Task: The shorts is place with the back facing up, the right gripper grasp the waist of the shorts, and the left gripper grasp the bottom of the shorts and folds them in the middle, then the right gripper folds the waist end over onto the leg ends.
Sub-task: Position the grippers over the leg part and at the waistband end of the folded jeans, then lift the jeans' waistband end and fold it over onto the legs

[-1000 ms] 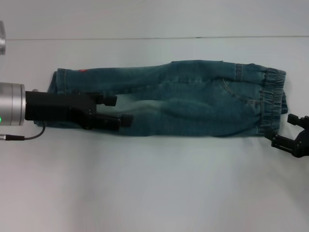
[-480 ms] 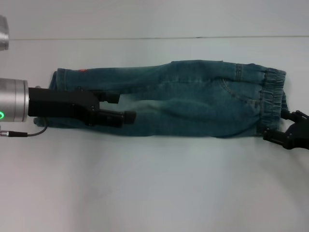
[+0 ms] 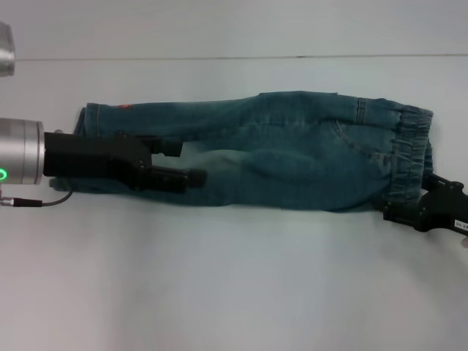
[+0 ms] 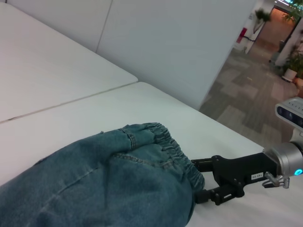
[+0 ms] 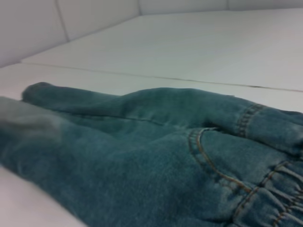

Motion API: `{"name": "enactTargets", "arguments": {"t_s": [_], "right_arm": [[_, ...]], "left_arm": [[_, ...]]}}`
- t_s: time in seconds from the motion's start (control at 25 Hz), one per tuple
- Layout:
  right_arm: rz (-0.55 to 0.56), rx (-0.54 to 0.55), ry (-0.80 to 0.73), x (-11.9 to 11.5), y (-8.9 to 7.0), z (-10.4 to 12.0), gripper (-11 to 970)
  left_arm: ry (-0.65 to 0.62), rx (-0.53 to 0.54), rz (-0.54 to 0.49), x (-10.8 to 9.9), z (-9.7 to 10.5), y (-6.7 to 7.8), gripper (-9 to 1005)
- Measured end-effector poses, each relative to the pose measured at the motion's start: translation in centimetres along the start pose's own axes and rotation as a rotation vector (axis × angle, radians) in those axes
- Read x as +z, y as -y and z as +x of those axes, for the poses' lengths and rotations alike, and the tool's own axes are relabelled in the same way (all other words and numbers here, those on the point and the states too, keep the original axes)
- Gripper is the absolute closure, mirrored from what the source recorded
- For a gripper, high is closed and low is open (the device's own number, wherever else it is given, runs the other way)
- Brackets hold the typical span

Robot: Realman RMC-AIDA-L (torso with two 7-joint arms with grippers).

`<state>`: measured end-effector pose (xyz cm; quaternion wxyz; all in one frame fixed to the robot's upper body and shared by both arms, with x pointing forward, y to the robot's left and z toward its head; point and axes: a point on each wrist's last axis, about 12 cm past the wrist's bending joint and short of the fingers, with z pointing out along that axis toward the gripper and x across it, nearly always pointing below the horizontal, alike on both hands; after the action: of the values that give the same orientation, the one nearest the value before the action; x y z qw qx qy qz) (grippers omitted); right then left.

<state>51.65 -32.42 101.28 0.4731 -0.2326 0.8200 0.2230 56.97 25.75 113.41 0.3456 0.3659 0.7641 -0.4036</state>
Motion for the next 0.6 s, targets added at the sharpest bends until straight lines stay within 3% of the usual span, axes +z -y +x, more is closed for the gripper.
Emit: {"name": "enactTargets", "arguments": {"t_s": [0.32, 0.6], "right_arm": [[0.001, -0.033, -0.006, -0.7, 0.2, 0.3, 162], [0.032, -0.051, -0.003, -1.6, 0.7, 0.3, 419]], "left_arm": [[-0.006, 0.017, 0.002, 0.1, 0.2, 0.0, 64], [-0.006, 0.015, 0.008, 0.6, 0.5, 0.0, 63]]}}
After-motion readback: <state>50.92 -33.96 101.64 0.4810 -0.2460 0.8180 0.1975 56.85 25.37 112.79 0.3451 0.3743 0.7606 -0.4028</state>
